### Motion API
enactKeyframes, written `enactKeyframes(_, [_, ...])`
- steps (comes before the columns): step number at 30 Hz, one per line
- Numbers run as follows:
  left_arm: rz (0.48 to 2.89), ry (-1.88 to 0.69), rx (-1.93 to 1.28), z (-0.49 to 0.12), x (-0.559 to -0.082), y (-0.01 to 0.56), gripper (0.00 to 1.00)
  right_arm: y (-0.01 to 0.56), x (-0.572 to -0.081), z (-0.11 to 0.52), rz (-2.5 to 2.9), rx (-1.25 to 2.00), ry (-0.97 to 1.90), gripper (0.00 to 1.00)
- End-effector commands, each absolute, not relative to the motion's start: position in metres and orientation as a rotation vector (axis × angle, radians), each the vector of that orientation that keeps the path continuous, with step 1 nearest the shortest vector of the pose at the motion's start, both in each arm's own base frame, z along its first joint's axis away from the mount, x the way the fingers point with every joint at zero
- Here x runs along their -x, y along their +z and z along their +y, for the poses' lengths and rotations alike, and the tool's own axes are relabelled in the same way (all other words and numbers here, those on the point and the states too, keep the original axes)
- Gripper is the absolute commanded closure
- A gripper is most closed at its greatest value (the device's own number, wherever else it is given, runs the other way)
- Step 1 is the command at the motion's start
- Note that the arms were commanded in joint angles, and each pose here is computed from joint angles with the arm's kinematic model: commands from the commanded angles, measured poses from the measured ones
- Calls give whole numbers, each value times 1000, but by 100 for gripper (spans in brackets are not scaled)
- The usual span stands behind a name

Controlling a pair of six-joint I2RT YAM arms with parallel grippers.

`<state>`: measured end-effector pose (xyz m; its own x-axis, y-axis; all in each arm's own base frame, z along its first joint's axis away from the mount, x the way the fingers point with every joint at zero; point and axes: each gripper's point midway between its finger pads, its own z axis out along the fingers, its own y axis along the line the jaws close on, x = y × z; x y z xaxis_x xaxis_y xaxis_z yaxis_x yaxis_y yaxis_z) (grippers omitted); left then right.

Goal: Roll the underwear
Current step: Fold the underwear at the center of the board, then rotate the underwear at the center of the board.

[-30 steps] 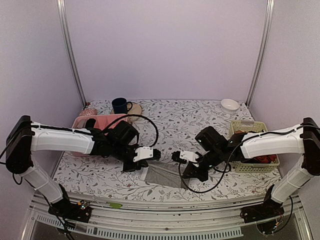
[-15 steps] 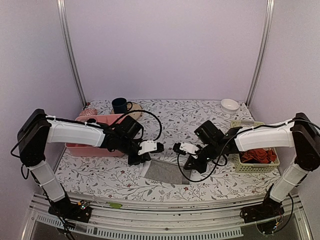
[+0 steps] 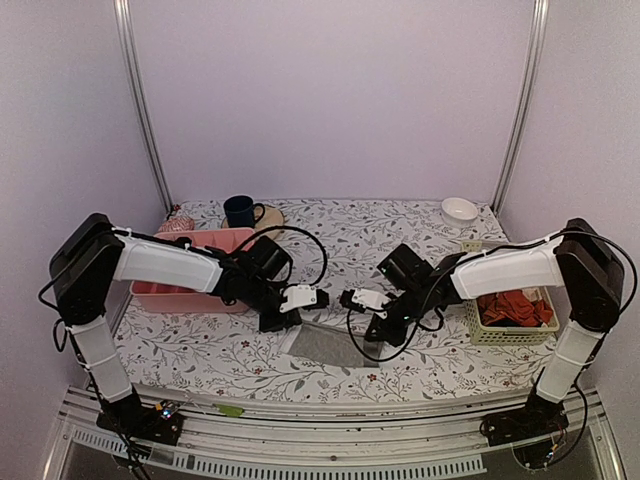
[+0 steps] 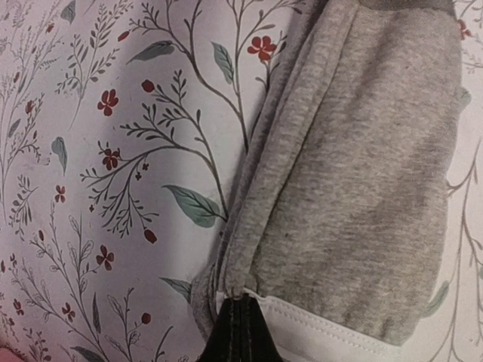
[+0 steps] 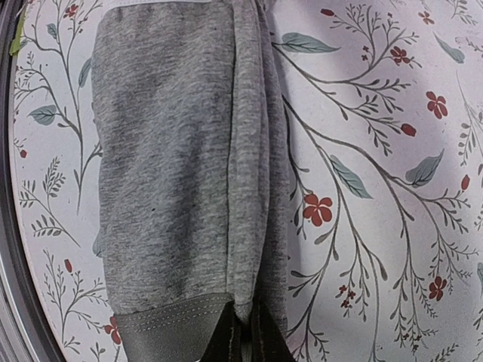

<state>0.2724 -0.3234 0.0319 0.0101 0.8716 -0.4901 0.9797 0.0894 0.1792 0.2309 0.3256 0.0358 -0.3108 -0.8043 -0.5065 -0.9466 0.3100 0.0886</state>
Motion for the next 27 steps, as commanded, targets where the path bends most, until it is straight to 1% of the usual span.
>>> enactKeyframes(1, [1905, -259, -1737, -322, -290, 46, 93, 48, -240, 324, 2223, 1524, 502, 88])
enactKeyframes(5, [1907, -282, -1661, -321, -294, 71, 77, 72, -247, 321, 2216, 1447, 514, 70])
enactKeyframes(9, [1913, -282, -1589, -316, -296, 93, 68, 94, -253, 319, 2221, 1362, 548, 57])
enactKeyframes(12, [1932, -267, -1510, -310, -298, 106, 65, 102, -256, 319, 2240, 1314, 583, 55])
enactKeyframes(15, [1933, -251, -1394, -301, -302, 126, 62, 103, -247, 324, 2264, 1314, 669, 54])
enactKeyframes(16, [1923, -252, -1347, -299, -304, 137, 50, 102, -243, 327, 2278, 1321, 708, 53])
enactKeyframes(17, [1901, -259, -1292, -298, -305, 150, 46, 100, -238, 329, 2293, 1332, 744, 52])
enactKeyframes(18, [1871, -273, -1239, -296, -305, 165, 39, 97, -235, 330, 2307, 1341, 772, 52])
enactKeyframes(19, [1829, -292, -1182, -295, -305, 182, 21, 94, -232, 331, 2319, 1348, 791, 52])
enactKeyframes(20, [1783, -304, -1112, -293, -306, 199, 6, 91, -231, 332, 2325, 1354, 799, 52])
enactKeyframes(21, [1750, -303, -1020, -286, -309, 216, 4, 88, -232, 332, 2331, 1357, 795, 53])
enactKeyframes(24, [1700, -305, -787, -264, -311, 244, 4, 75, -236, 331, 2361, 1370, 758, 56])
enactKeyframes(27, [1677, -343, -735, -257, -306, 257, 4, 64, -238, 333, 2386, 1382, 750, 57])
